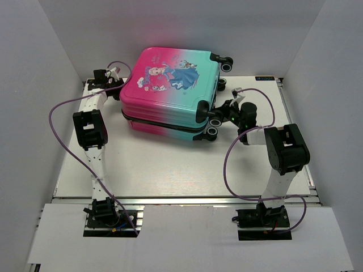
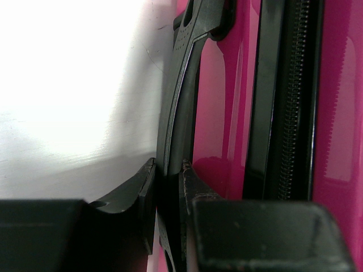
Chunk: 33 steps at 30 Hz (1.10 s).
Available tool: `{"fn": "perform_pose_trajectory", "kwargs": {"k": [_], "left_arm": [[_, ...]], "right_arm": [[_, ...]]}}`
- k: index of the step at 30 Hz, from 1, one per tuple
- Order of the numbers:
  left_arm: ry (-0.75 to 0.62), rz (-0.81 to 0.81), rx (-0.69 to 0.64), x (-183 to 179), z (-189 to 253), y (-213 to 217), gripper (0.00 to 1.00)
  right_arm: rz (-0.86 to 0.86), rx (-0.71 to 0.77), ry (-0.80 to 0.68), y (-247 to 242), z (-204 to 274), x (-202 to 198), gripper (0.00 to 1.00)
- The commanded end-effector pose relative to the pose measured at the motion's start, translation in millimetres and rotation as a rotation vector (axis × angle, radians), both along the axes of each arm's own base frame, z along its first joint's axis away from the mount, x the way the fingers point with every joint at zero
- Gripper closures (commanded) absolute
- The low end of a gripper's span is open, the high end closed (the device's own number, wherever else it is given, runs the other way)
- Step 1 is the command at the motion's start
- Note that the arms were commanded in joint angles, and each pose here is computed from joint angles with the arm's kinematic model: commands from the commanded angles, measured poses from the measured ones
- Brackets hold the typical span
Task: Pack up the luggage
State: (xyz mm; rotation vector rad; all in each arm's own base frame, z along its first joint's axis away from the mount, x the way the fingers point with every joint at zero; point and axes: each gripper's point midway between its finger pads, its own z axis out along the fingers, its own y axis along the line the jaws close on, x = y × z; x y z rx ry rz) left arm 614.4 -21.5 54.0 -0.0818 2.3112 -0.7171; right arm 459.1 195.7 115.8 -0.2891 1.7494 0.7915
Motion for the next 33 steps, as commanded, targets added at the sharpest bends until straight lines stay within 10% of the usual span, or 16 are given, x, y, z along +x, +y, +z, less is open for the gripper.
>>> {"fn": "perform_pose_trajectory", "kwargs": {"k": [1,13,28,33], "left_arm": [[0.130,0.048,0.179,-21,-96,47,1.00],[0.118,0.031,0.163,-21,-93,43,1.00],[0.108,0.022,0.178,-19,-89,45,1.00],[0.105,0.010,0.159,-18,-92,41,1.00]], "right_arm": [[-0.384,0.071,-0.171,-61,69,70,1.00],[-0.662,0.154,-0.179,-99,74,184,1.00],[-0.601,0.311,-0.215,-132,61,270,1.00],[-0.318,0.287,-0.246,-100,59,279,1.00]]}}
